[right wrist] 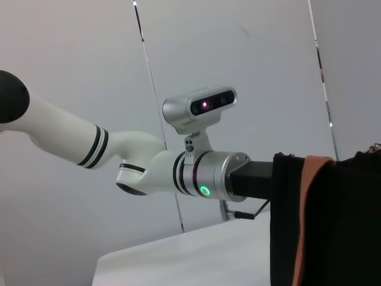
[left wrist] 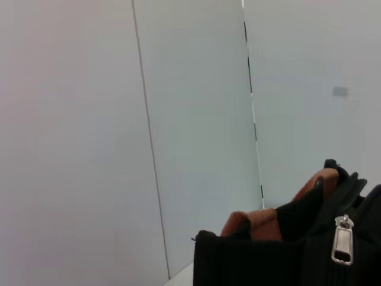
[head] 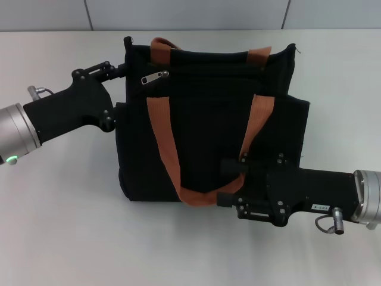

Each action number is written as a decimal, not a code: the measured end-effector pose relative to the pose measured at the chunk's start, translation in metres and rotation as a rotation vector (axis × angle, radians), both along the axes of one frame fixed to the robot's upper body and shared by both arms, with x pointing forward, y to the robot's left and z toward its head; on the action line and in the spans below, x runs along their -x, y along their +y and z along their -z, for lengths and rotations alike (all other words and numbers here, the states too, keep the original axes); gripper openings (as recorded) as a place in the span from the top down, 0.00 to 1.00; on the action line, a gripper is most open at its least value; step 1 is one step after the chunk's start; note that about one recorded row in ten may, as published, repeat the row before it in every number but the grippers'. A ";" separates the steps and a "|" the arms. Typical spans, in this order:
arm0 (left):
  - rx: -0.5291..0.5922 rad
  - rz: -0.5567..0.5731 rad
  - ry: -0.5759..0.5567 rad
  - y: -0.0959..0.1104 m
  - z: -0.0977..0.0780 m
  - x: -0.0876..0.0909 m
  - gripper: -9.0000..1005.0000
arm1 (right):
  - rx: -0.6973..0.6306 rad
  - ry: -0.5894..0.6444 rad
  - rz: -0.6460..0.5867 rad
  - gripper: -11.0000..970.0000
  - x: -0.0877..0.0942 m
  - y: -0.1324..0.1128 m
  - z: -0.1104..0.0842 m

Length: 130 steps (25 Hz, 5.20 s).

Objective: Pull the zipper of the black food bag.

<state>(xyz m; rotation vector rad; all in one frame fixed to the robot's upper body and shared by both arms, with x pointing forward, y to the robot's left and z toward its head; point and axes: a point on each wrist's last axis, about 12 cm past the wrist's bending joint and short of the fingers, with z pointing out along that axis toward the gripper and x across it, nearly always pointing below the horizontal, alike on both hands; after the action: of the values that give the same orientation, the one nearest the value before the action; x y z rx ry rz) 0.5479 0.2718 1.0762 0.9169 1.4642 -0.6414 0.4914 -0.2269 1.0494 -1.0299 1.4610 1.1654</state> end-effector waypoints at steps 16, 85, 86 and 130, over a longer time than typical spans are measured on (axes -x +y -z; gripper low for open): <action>0.025 -0.024 0.003 0.002 -0.001 -0.001 0.81 | -0.002 -0.007 0.011 0.37 -0.001 -0.002 -0.001; 0.315 0.026 0.184 0.005 -0.022 0.005 0.96 | -0.217 1.322 0.100 0.37 -0.101 0.061 -0.079; 0.322 0.026 0.187 0.005 -0.023 0.005 0.96 | -0.206 1.308 0.094 0.37 -0.101 0.063 -0.081; 0.456 0.072 0.243 -0.003 -0.034 0.002 0.96 | -0.176 1.229 0.130 0.37 -0.112 0.074 -0.084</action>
<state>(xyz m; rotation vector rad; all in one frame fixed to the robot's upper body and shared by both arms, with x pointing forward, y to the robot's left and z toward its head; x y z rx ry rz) 0.5460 0.2691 1.1104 0.5495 1.4153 -1.1172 0.6034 -0.1530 1.1333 0.0247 2.2056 1.9128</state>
